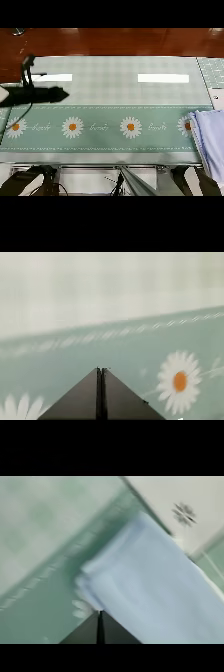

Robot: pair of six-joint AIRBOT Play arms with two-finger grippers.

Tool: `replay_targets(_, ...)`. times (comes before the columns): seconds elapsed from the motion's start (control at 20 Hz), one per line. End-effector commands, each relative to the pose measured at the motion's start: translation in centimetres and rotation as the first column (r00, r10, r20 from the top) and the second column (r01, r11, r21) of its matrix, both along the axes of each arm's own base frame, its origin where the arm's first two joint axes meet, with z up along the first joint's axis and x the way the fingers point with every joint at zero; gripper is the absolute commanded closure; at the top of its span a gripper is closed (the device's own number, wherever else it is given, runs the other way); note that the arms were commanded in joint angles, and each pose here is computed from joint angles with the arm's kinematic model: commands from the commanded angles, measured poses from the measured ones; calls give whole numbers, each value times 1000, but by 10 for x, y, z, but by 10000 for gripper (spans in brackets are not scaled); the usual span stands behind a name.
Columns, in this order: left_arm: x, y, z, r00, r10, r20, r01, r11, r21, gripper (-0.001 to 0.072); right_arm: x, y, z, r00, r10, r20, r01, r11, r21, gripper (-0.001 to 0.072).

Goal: Fold the shirts.

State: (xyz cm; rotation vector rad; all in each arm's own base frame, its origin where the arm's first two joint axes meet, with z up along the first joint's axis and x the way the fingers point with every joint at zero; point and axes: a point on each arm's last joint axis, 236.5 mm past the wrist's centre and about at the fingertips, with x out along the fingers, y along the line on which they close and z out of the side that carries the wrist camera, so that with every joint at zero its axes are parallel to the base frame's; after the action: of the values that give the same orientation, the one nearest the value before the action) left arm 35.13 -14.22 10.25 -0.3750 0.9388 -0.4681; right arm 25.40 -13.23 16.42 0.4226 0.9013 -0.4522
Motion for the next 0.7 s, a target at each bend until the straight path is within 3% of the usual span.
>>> replay_targets(0.0, 47, -34, 91, 971, -119, 208, 120, 993, 8, 676, 110, 105, 46, 895, 312, 318, -342, 939, 44, 691)
replay_targets(0.15, 49, -50, 87, 963, -153, 220, 115, 978, 176, 675, 138, 177, -27, 846, 524, 99, -529, 848, 33, 691)
replay_targets(0.3, 29, -33, -5, 995, -94, 28, 81, 947, 311, 674, 137, 200, -119, 810, 552, -200, -550, 832, 71, 691)
replay_targets(0.45, 10, -2, -61, 993, -35, -112, 73, 931, 356, 674, 128, 200, -176, 754, 544, -368, -538, 833, 129, 692)
replay_targets(0.65, 13, 20, -63, 991, 19, -130, 29, 932, 360, 674, 130, 195, -182, 751, 537, -383, -540, 834, 111, 691)
